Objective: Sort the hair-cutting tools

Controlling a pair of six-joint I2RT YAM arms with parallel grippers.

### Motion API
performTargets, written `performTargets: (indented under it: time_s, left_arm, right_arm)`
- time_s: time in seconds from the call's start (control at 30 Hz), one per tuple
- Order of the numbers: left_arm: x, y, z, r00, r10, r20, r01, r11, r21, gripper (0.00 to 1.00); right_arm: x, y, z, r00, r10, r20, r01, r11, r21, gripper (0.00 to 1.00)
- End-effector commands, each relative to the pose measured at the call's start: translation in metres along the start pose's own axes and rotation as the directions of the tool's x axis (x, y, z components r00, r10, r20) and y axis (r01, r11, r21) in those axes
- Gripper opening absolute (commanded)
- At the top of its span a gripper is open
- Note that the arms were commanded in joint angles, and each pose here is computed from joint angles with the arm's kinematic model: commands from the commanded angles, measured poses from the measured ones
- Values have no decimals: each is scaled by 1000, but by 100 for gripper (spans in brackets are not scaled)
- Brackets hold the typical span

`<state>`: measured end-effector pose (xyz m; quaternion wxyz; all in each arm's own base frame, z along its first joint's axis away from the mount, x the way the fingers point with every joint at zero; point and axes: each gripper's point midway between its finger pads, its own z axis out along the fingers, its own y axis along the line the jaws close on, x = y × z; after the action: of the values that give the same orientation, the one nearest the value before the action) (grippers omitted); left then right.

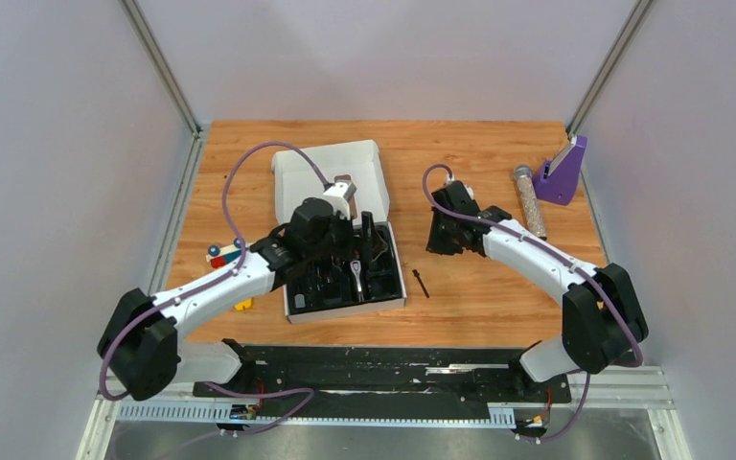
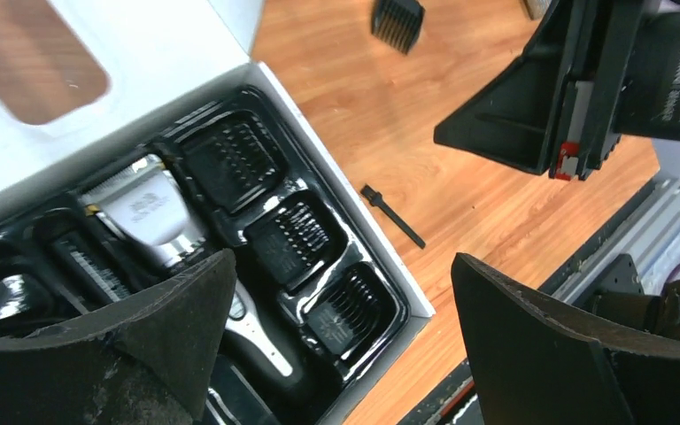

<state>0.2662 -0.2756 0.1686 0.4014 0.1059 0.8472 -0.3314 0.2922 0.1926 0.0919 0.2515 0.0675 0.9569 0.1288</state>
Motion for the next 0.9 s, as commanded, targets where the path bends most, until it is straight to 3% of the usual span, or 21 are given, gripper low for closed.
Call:
performTargets:
  time_s: [0.0, 0.13, 0.33, 0.57, 0.87]
  left_arm:
    - [-30, -34, 15, 998, 3, 69, -8, 997, 75, 99]
    - [-32, -29, 20, 997, -29, 70, 27, 999, 31, 99]
    - [-30, 3, 8, 994, -71, 86, 83, 985, -148, 99]
    - [-47, 42, -36, 987, -21, 158, 82, 919, -386, 99]
    - [-55, 70, -79, 978, 7, 210, 98, 869, -485, 99]
  right_arm:
    - [-7, 2, -3, 1000, 7, 19, -6, 999, -32, 12]
    - [14, -7, 6, 997, -34, -63, 33, 999, -14, 23]
    - [36, -10, 8, 978, -141, -153, 146, 989, 23, 36]
    - [55, -13, 14, 942, -223, -249, 244, 968, 59, 36]
    - [70, -5, 28, 906, -283, -314, 320, 944, 74, 34]
